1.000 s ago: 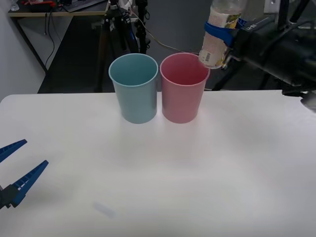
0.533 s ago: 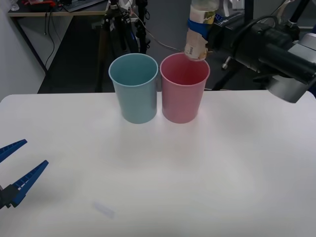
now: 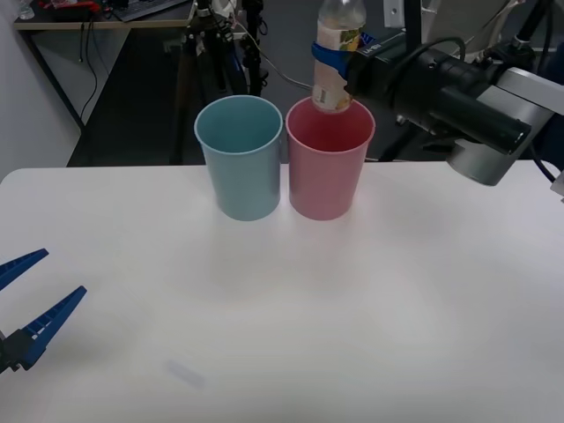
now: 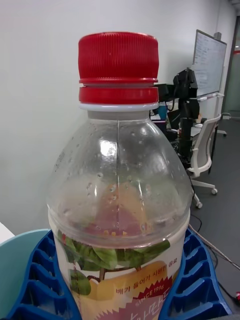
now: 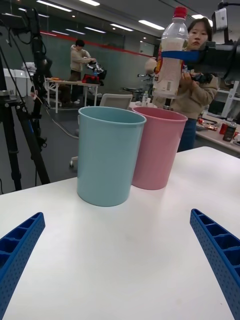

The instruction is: Grasp the object on the table and drop it into the matching bin: aluminum can to the light blue bin, PET bottle to the pink bin.

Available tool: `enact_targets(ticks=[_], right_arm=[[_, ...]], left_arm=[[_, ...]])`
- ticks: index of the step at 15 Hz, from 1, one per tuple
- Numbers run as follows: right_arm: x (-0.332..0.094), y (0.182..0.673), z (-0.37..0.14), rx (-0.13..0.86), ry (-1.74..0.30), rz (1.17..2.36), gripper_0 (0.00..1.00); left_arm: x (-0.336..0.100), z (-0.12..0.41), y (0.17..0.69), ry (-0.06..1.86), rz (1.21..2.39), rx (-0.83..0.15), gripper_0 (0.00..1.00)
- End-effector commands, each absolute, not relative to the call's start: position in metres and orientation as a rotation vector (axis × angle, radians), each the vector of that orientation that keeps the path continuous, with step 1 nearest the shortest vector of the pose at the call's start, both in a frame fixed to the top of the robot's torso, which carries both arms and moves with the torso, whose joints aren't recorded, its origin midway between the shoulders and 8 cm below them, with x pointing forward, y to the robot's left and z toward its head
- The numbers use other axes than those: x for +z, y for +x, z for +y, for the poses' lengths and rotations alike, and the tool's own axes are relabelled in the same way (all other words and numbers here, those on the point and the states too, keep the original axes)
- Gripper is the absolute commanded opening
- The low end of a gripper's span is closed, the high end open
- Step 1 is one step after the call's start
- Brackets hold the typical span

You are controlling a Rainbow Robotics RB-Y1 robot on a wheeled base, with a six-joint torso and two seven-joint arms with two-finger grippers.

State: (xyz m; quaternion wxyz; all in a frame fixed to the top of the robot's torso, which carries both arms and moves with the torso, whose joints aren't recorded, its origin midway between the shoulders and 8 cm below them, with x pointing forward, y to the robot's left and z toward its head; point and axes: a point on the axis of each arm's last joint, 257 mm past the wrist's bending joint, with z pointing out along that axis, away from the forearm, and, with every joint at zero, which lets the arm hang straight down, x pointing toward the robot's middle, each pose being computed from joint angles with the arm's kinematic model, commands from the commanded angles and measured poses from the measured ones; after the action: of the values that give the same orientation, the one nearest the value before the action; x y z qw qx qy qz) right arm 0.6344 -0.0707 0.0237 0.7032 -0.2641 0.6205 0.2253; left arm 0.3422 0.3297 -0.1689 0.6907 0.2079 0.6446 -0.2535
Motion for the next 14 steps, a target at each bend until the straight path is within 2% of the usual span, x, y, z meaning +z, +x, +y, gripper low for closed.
enact_targets(ticks=[1,2,3,4,5,14], right_arm=[[0.0205,0.6360,-0.0663,0.499,-0.591,1.381,0.00],[0.0208,0.6372,-0.0669,0.492,-0.592,1.378,0.00],[0.0214,0.6371,-0.0664,0.490,-0.594,1.375,0.16],[0.0210,0.6375,-0.0669,0.486,-0.596,1.375,0.78],[0.0222,0.6374,-0.0674,0.486,-0.595,1.374,1.00],[0.0238,0.6349,-0.0665,0.493,-0.598,1.371,1.00]], left_arm=[[-0.1689,0.3297,0.3423,0.465,1.441,-0.567,1.00],[-0.1689,0.3297,0.3423,0.465,1.441,-0.567,1.00],[-0.1689,0.3297,0.3423,0.465,1.441,-0.567,1.00],[-0.1689,0.3297,0.3423,0.465,1.441,-0.567,1.00],[-0.1689,0.3297,0.3423,0.465,1.441,-0.567,1.00],[-0.1689,0.3297,0.3423,0.465,1.441,-0.567,1.00]])
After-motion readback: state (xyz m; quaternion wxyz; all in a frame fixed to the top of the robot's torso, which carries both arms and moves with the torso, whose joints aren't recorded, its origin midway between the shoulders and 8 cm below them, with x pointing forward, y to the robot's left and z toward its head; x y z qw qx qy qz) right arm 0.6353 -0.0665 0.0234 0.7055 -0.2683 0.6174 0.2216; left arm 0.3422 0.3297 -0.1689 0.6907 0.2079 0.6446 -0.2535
